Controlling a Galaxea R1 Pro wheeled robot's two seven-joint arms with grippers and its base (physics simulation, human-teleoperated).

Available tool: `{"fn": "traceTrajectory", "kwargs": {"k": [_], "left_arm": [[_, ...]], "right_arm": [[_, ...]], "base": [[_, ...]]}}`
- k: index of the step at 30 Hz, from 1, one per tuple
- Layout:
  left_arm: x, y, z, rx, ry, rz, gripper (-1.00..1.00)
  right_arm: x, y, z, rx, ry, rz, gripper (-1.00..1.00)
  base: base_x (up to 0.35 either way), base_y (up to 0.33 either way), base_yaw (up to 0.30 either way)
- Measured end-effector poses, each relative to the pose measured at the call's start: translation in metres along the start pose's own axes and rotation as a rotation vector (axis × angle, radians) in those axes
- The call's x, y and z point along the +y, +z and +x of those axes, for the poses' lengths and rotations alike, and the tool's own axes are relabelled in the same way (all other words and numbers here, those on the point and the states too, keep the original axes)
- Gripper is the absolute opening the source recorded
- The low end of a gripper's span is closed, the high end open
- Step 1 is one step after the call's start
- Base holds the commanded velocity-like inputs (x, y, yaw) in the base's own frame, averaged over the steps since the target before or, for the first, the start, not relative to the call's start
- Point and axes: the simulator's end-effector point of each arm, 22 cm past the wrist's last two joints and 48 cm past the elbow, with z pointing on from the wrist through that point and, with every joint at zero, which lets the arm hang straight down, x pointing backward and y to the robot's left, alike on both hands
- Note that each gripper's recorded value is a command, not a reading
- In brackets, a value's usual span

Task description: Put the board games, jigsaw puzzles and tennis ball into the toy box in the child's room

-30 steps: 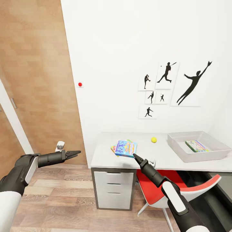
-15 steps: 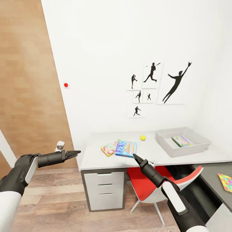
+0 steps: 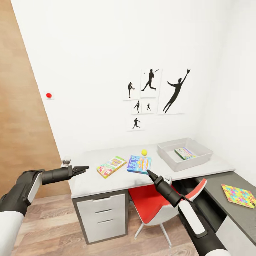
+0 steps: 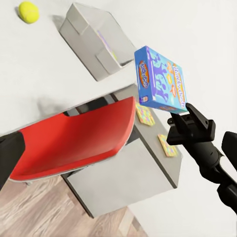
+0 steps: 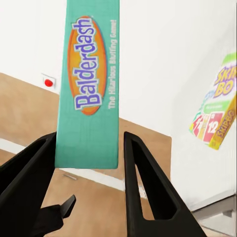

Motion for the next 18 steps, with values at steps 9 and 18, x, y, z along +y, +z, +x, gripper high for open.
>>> {"fn": "traceTrajectory", "kwargs": {"k": [9, 18], "left_arm": [[0.0002, 0.0002, 0.0003, 0.001, 0.000, -0.002, 1.00], [0.0004, 0.0002, 0.0004, 0.001, 0.000, -0.002, 1.00]], "right_arm": [[0.0001, 0.0000, 0.0000, 0.000, 0.000, 0.000, -1.00], [0.0005, 0.0005, 0.0002, 0.001, 0.002, -0.002, -1.00]], "base": [[0.216, 0.000, -0.263], [0.162, 0.000, -0.100]]}}
